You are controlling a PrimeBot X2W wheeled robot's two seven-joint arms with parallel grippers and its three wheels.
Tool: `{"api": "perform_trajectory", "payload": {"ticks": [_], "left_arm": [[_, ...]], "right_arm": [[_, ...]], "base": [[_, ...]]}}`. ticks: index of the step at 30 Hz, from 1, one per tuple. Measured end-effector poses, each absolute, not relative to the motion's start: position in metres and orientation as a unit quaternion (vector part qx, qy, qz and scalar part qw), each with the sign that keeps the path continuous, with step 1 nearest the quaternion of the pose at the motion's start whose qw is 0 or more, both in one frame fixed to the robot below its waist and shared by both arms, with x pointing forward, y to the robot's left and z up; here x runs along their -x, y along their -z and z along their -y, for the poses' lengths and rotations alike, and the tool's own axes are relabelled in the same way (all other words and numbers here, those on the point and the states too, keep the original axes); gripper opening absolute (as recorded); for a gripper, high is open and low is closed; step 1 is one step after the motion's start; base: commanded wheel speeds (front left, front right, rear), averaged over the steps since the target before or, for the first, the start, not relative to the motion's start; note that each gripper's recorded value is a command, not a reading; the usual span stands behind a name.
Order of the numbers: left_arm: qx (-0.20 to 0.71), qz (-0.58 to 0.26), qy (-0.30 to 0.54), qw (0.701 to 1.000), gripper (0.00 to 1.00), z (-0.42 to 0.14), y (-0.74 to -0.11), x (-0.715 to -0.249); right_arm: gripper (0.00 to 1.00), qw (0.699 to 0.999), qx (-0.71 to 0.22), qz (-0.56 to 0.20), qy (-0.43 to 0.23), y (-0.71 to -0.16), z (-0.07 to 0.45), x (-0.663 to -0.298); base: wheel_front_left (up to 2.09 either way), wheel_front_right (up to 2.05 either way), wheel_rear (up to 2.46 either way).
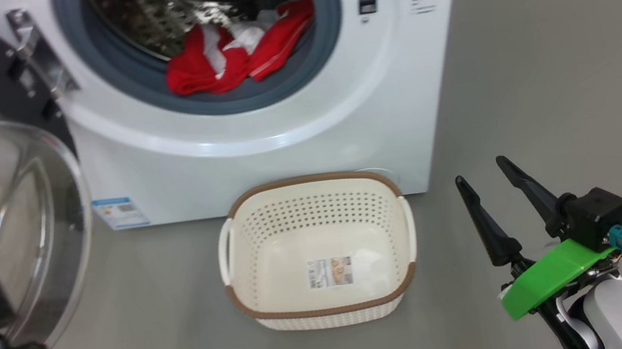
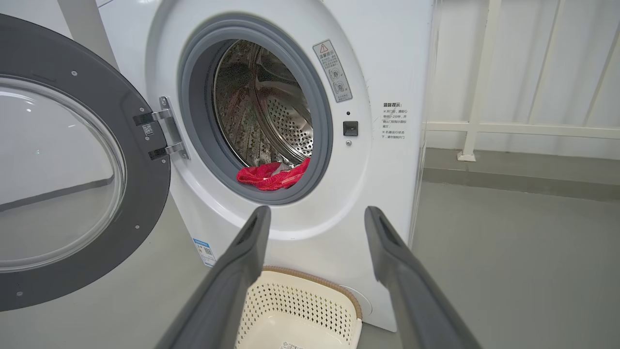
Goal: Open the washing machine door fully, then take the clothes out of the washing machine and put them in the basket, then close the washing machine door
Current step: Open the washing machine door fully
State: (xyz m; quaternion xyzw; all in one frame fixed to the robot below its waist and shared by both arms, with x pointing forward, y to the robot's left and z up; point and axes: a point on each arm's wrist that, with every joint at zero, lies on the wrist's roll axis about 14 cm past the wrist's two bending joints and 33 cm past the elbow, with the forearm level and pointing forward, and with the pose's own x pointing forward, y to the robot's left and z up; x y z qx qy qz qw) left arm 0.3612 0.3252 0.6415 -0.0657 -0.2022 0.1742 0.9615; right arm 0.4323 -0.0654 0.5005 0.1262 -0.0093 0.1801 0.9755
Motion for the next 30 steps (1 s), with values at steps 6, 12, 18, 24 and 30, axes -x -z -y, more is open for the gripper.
{"api": "perform_trajectory", "payload": {"ticks": [6, 12, 18, 24, 30], "left_arm": [[0.074, 0.194, -0.105, 0.973, 1.00, -0.282, -0.639, -0.382], [0.092, 0.180, -0.035, 0.979, 1.00, -0.234, -0.627, -0.404], [0.108, 0.160, 0.015, 0.981, 1.00, -0.196, -0.608, -0.421], [0.108, 0.120, 0.041, 0.986, 1.00, -0.175, -0.577, -0.417], [0.123, 0.090, 0.059, 0.987, 1.00, -0.160, -0.554, -0.403]], "right_arm": [[1.00, 0.980, -0.125, 0.027, -0.153, -0.510, 0.087, -0.428], [1.00, 0.986, -0.127, 0.047, -0.094, -0.519, 0.130, -0.425], [1.00, 0.991, -0.116, 0.056, -0.047, -0.522, 0.165, -0.416], [1.00, 0.992, -0.112, 0.061, -0.009, -0.522, 0.192, -0.399], [1.00, 0.993, -0.101, 0.063, 0.008, -0.523, 0.204, -0.385]], "base": [[0.00, 0.00, 0.00], [0.00, 0.00, 0.00], [0.00, 0.00, 0.00], [0.00, 0.00, 0.00], [0.00, 0.00, 0.00]]}}
